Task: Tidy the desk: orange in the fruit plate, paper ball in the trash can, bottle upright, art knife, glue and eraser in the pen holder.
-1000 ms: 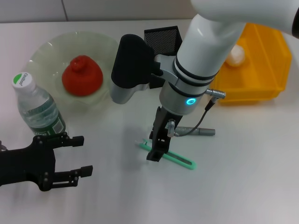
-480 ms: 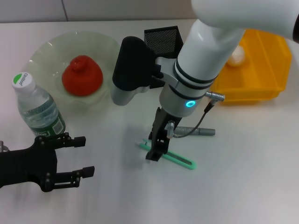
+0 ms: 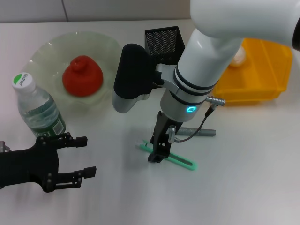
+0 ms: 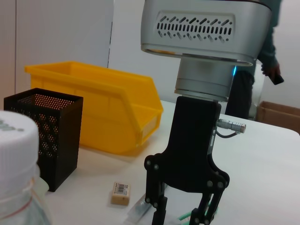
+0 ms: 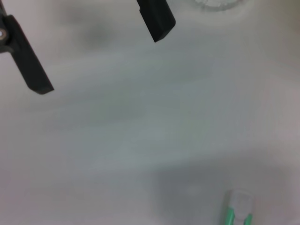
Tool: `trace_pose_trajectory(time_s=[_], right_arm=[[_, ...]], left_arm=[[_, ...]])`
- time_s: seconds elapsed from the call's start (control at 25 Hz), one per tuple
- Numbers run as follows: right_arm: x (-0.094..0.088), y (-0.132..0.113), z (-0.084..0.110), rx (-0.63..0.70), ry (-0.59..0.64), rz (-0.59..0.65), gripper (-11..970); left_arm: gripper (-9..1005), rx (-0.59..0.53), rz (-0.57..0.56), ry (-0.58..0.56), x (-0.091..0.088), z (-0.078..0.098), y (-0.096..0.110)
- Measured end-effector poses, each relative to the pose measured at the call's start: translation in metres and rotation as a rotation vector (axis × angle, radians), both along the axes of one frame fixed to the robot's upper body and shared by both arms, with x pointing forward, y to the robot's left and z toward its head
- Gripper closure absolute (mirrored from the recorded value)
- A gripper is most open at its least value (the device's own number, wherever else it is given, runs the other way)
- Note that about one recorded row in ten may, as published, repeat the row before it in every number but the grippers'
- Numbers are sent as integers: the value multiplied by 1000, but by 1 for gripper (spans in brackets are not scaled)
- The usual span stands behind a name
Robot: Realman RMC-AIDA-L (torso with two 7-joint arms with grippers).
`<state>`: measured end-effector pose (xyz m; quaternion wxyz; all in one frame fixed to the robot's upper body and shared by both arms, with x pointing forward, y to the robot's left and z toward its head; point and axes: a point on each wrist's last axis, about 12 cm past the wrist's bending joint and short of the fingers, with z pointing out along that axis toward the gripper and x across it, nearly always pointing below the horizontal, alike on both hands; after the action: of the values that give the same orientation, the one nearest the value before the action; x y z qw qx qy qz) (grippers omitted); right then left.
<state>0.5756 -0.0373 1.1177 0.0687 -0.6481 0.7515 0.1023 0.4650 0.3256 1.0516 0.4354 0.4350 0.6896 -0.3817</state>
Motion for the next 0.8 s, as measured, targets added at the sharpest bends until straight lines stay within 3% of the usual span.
trace_pose_trajectory(time_s=[0.4, 0.8], right_arm=[[0, 0, 0, 1, -1, -1, 509], [0, -1, -2, 5, -3, -4, 640]], left_arm=[[226, -1, -3, -3, 2, 1, -1], [226, 2, 3, -1, 3, 0, -2]])
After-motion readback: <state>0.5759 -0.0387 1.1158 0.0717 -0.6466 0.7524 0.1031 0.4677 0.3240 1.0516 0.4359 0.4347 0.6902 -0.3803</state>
